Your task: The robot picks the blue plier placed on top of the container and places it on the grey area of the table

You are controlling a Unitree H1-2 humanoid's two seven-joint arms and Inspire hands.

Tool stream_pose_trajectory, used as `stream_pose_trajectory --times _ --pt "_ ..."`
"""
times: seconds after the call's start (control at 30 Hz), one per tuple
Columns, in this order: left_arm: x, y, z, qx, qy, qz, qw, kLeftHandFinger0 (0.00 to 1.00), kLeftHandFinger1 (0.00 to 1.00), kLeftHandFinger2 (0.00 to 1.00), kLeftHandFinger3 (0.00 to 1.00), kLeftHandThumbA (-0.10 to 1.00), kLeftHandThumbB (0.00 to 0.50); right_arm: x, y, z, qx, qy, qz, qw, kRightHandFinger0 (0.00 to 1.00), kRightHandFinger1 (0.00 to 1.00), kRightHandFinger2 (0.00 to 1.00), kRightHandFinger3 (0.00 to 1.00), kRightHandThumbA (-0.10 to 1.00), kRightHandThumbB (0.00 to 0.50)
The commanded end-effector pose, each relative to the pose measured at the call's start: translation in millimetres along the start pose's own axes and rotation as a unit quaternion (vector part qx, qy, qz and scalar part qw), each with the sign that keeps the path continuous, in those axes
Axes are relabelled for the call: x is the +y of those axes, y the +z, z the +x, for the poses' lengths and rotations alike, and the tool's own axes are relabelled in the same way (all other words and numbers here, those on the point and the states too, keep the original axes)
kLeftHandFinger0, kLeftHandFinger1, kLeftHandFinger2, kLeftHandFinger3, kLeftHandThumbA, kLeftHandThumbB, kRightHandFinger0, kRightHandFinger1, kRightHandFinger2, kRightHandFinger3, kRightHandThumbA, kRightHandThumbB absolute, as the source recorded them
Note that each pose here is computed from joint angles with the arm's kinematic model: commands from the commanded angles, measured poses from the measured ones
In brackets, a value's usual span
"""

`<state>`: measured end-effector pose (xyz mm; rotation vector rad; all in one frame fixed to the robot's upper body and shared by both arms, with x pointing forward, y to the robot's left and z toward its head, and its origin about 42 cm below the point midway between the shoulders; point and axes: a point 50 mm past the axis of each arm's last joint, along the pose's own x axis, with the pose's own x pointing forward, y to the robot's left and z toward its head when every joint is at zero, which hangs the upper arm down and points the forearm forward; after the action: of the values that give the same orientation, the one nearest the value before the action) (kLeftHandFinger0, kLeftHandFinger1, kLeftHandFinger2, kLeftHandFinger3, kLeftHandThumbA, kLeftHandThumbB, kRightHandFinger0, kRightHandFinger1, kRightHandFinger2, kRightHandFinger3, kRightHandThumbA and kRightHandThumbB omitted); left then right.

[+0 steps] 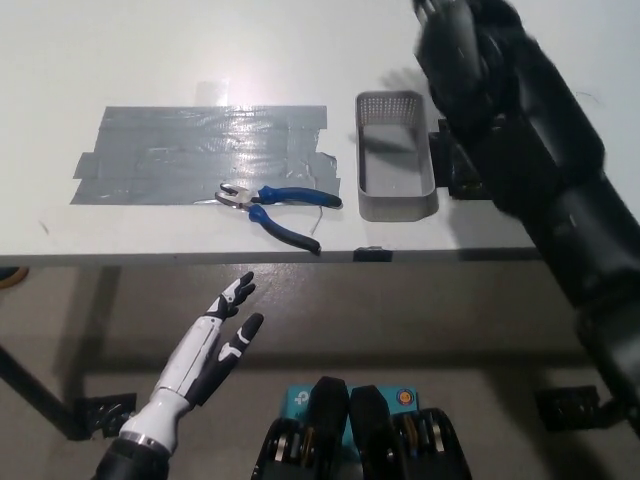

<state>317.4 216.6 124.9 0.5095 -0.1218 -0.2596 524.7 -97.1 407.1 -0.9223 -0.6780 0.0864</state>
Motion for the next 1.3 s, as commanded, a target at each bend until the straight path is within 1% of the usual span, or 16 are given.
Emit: stream_pose_trajectory --times 0.0,0.03,0.07,0.27,0.47,0.53,0.67,0.7,0.73,0.8,0.9,0.97,1.03,1.17,1.2,1.27 --pt "25.7 12.9 15.6 -0.038 0.059 -0.027 0.997 1.00 1.00 1.00 1.00 1.00 0.203 -155.0 52.5 -203.3 -0.176 -0.132 0.132 0.967 1.00 1.00 1.00 1.00 1.00 0.302" --pt "25.1 12.5 18.2 -0.039 0.059 -0.030 0.997 1.00 1.00 1.00 1.00 1.00 0.196 -152.2 52.2 -214.0 -0.172 -0.131 0.145 0.965 1.00 1.00 1.00 1.00 1.00 0.369" --pt "23.6 11.9 19.9 -0.038 0.059 -0.032 0.997 1.00 1.00 1.00 1.00 1.00 0.195 -146.5 52.8 -232.6 -0.162 -0.131 0.163 0.964 1.00 1.00 1.00 1.00 1.00 0.310" --pt "25.2 8.4 30.5 -0.034 0.069 -0.040 0.996 1.00 1.00 1.00 1.00 1.00 0.209 -128.5 56.6 -266.0 -0.155 -0.142 0.211 0.955 1.00 1.00 1.00 1.00 1.00 0.304" --pt "34.8 8.3 46.7 -0.037 0.078 -0.049 0.995 1.00 1.00 1.00 1.00 1.00 0.168 -126.4 58.2 -282.1 -0.160 -0.183 0.220 0.945 1.00 1.00 1.00 1.00 1.00 0.320" --pt "39.7 10.4 51.0 -0.044 0.082 -0.044 0.995 1.00 1.00 1.00 1.00 1.00 0.169 -112.7 42.7 -283.9 -0.148 -0.195 0.244 0.938 1.00 1.00 1.00 1.00 1.00 0.256" --pt "40.7 10.6 50.8 -0.044 0.082 -0.046 0.995 1.00 1.00 1.00 1.00 1.00 0.167 -99.9 33.2 -287.8 -0.124 -0.197 0.257 0.938 1.00 1.00 1.00 1.00 1.00 0.241" --pt "42.2 10.9 47.6 -0.044 0.084 -0.050 0.994 1.00 1.00 1.00 1.00 1.00 0.153 -63.2 8.7 -293.9 -0.058 -0.190 0.261 0.945 1.00 1.00 1.00 1.00 0.89 0.092" --pt "42.2 10.4 44.7 -0.042 0.083 -0.053 0.994 1.00 1.00 1.00 1.00 1.00 0.151 -47.3 -2.0 -298.0 -0.032 -0.186 0.271 0.944 1.00 1.00 1.00 1.00 1.00 0.154" --pt "44.5 10.9 42.5 -0.043 0.083 -0.058 0.994 1.00 1.00 1.00 1.00 1.00 0.147 -9.6 -26.1 -300.5 0.024 -0.165 0.324 0.931 1.00 1.00 1.00 1.00 0.94 0.178" --pt "44.8 10.9 42.6 -0.043 0.084 -0.059 0.994 1.00 1.00 1.00 1.00 1.00 0.147 -9.8 -26.2 -301.1 0.022 -0.166 0.326 0.930 1.00 1.00 1.00 1.00 0.94 0.179" --pt "44.3 10.3 34.8 -0.044 0.088 -0.062 0.993 1.00 1.00 1.00 1.00 1.00 0.129 55.8 -72.9 -316.2 0.124 -0.124 0.356 0.918 1.00 1.00 1.00 1.00 0.82 0.089" --pt "46.1 8.9 29.0 -0.041 0.091 -0.059 0.993 1.00 1.00 1.00 1.00 1.00 0.129 71.9 -86.5 -322.2 0.156 -0.108 0.384 0.904 1.00 1.00 1.00 1.00 0.84 0.162" --pt "47.1 9.4 28.2 -0.040 0.092 -0.060 0.993 1.00 1.00 1.00 1.00 1.00 0.130 74.4 -89.4 -322.4 0.156 -0.106 0.391 0.901 1.00 1.00 1.00 1.00 0.85 0.163" --pt "49.2 11.7 20.4 -0.043 0.096 -0.049 0.993 1.00 1.00 1.00 1.00 1.00 0.116 79.6 -90.3 -326.0 0.169 -0.085 0.394 0.899 1.00 1.00 1.00 1.00 0.83 0.126" --pt "49.2 11.9 20.1 -0.042 0.096 -0.049 0.993 1.00 1.00 1.00 1.00 1.00 0.114 79.9 -90.7 -326.2 0.168 -0.085 0.395 0.899 1.00 1.00 1.00 1.00 0.83 0.124"
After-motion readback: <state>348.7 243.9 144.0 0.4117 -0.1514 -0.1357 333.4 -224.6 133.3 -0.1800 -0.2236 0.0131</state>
